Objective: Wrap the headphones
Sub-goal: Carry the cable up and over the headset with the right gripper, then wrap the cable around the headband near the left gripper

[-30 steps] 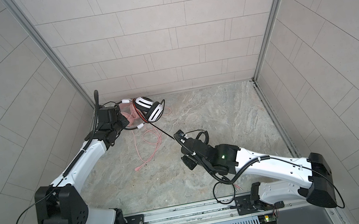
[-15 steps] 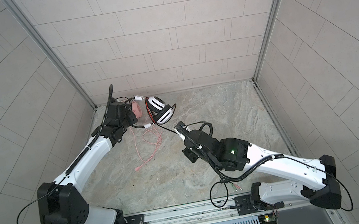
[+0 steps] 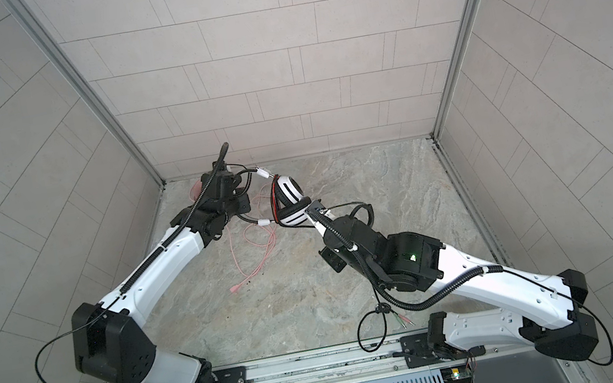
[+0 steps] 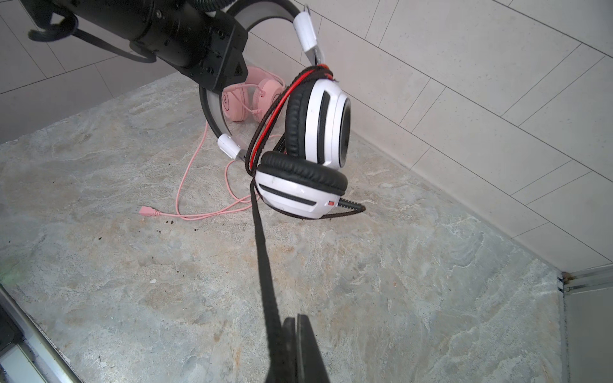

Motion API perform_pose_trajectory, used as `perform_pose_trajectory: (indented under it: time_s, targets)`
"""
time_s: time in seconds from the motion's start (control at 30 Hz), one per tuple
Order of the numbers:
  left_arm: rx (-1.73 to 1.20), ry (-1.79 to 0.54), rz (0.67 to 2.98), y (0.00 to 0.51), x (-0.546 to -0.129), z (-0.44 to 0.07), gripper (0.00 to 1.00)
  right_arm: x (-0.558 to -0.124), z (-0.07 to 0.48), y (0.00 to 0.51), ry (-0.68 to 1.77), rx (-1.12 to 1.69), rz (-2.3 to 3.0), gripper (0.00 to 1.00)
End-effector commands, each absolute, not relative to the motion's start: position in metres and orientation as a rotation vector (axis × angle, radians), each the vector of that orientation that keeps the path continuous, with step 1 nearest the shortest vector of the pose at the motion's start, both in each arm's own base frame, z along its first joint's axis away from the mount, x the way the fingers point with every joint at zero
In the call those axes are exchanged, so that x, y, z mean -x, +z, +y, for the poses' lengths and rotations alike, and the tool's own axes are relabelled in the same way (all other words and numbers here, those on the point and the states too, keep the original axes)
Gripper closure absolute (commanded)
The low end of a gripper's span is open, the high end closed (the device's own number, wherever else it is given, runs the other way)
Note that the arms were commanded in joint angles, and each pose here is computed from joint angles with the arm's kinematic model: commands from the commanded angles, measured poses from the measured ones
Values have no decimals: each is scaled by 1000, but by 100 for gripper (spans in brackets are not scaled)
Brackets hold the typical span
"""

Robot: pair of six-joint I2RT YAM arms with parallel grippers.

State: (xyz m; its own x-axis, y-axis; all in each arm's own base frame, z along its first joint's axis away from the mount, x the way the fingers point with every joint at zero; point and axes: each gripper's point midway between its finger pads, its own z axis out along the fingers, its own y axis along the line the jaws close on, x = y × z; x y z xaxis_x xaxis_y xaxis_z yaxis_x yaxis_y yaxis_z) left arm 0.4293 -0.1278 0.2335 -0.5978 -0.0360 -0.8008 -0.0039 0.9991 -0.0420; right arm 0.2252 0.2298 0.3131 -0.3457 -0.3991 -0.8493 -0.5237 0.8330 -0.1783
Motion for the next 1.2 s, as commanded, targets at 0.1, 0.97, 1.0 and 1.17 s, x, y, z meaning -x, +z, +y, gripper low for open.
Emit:
perform_pose_trajectory:
  time_s: [0.1,0.97,1.0,1.17]
  targets:
    - [-93,-22,2153,259,-434,-145,100,-224,215,325,120,647,1950,100]
    - [-609,-356,2185,234,-379,-280,99,-296,169,372,76,435,1907,100]
    - [-607,-377,2189,233,-377,-282,99,-301,169,370,83,428,1917,100]
    - [-627,-456,2178,237,-372,-291,99,-322,162,356,99,385,1969,100]
